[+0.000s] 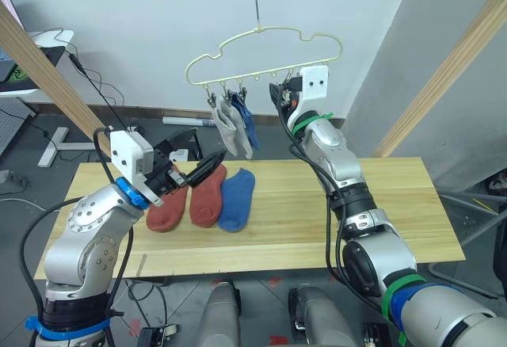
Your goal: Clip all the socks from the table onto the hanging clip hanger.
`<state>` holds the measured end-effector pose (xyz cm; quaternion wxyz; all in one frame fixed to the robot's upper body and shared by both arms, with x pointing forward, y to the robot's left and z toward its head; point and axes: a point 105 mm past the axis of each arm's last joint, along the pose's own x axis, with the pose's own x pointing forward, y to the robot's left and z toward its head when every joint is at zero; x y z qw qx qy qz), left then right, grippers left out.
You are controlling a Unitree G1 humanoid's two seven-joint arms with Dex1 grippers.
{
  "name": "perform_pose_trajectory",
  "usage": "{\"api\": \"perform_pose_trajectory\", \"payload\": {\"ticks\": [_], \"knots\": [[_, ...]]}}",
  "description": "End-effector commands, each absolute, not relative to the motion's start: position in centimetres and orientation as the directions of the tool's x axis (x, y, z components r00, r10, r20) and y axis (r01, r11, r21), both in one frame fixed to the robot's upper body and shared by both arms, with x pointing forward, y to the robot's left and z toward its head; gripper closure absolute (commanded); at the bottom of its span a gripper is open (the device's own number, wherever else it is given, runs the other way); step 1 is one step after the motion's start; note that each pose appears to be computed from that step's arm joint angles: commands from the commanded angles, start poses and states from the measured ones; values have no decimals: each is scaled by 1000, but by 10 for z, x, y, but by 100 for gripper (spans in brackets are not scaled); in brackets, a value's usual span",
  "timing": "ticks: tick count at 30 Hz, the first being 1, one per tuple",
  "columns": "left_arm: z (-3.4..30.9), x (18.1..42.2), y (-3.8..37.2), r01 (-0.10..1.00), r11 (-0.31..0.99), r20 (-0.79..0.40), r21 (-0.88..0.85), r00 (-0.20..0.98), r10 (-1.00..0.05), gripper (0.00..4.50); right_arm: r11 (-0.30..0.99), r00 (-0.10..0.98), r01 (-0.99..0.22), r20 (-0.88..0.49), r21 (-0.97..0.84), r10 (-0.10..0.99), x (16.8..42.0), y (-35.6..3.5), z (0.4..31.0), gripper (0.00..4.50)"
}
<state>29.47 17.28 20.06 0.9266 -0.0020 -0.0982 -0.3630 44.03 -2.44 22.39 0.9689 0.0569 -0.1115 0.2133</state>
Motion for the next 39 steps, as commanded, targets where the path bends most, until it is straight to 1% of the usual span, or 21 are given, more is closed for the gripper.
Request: {"api": "perform_pose_trajectory", "payload": {"ticks": [1, 22, 39], "knots": [[211, 291, 173, 667, 739, 218, 93, 711, -669, 0, 897, 864, -436, 310, 67, 397, 439, -23, 245, 241], [212, 293, 169, 672, 735, 222, 91, 706, -672, 0, 905, 865, -421, 327, 63, 380, 442, -27, 248, 241], [211, 292, 169, 672, 736, 221, 86, 707, -672, 0, 900, 866, -436, 276, 13, 416, 442, -21, 237, 241]]}}
